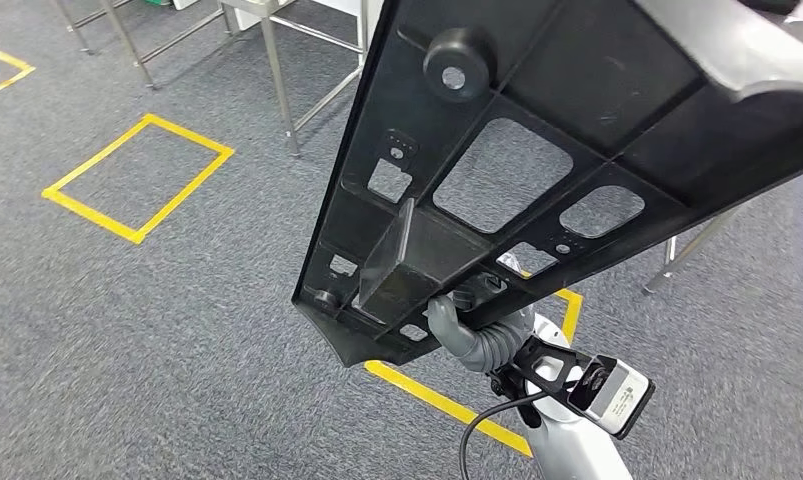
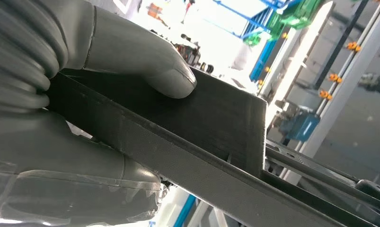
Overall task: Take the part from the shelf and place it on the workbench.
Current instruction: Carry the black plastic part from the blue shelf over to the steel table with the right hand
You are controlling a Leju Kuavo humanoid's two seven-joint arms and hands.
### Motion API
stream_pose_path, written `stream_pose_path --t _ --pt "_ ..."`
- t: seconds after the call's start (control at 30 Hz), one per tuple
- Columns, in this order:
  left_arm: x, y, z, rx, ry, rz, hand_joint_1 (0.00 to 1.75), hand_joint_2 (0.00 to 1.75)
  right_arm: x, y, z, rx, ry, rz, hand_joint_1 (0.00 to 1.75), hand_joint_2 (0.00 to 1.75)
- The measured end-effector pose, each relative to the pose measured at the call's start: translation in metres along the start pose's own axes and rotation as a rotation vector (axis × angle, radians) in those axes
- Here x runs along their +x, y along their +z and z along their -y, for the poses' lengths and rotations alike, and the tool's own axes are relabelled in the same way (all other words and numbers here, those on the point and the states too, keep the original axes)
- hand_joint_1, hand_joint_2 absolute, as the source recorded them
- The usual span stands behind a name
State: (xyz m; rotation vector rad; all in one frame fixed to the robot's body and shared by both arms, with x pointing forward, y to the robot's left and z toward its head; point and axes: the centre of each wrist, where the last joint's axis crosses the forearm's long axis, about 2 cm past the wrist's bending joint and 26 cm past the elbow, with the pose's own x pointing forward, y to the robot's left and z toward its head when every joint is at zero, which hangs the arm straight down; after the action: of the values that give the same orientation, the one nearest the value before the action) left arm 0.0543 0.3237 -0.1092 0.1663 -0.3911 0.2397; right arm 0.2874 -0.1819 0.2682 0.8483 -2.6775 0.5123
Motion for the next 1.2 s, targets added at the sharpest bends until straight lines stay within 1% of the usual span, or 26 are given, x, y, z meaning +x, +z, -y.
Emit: stream_pose_path --t 0.43,0.57,0.9,1.2 --pt "0.003 -0.001 0.001 -0.011 -0.014 0.006 0.0 1.75 0.003 -0.003 0.005 -0.016 0.027 0.016 1.75 1.75" --pt "0.001 0.0 0.0 -0.007 -0.015 0.0 0.0 1.75 0.003 -0.001 0.004 -0.017 0.022 0.012 1.75 1.75" --pt "0.006 -0.001 0.003 -0.001 0.001 0.014 0.0 1.75 0.003 -0.004 0.009 -0.01 0.014 0.021 1.75 1.75" --pt "0.006 -0.001 0.003 -0.006 0.023 0.014 0.0 1.75 0.001 -0.004 0.011 -0.004 0.01 0.017 1.75 1.75"
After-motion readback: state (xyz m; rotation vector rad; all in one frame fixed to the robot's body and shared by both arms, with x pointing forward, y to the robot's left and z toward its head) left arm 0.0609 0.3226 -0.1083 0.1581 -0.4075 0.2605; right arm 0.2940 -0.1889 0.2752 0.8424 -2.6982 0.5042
